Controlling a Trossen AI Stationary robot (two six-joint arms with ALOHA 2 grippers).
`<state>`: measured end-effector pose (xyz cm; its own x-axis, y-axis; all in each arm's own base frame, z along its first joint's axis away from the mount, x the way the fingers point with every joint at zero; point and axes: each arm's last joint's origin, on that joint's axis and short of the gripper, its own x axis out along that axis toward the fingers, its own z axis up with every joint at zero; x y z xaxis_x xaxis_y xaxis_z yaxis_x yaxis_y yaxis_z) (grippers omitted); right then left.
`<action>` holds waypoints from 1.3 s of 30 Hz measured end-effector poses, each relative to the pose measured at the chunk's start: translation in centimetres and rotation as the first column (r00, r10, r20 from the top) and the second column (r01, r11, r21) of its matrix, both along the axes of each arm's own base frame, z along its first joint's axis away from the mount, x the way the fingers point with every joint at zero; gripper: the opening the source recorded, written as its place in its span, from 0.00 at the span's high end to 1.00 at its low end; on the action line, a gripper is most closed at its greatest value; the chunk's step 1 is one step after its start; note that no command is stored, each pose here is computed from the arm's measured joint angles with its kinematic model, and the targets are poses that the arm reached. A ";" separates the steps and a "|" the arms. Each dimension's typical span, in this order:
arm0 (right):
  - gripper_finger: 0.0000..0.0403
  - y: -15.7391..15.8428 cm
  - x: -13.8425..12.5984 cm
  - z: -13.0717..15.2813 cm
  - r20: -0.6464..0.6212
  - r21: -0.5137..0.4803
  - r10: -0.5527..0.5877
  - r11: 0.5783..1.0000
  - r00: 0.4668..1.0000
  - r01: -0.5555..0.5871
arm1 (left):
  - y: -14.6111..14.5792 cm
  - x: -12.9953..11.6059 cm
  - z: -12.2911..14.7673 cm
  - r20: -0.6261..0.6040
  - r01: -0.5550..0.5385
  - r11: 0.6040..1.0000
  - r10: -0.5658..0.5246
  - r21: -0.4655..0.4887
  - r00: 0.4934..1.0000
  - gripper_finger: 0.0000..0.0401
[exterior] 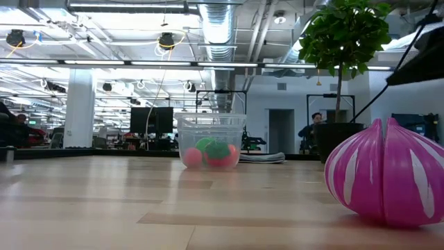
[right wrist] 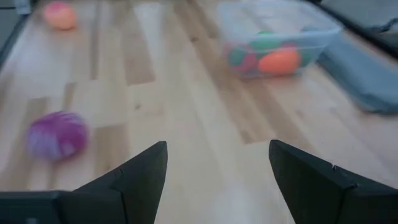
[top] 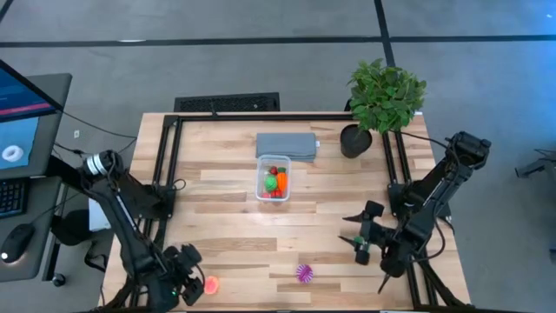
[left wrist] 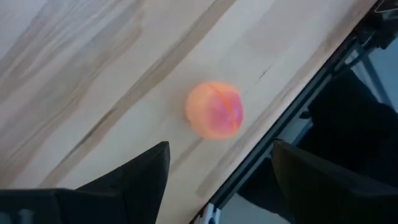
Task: Pick and placing Produce into tupperware
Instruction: Put the pink peach into the transparent bin
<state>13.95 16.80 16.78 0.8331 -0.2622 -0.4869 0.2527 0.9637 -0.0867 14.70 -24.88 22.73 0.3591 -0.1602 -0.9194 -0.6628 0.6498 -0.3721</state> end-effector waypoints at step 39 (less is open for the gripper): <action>0.24 1.8 -0.6 0.8 -0.010 0.001 0.160 0.987 0.987 -0.160 | -1.2 5.4 -2.6 -0.214 -0.098 0.995 0.091 -0.024 0.973 0.33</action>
<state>13.31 18.65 17.54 0.8593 -0.1261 -0.4957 0.0948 0.9916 -0.0880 20.11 -26.06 20.09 0.1716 -0.1672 -0.9709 -0.7867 0.5700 -0.2372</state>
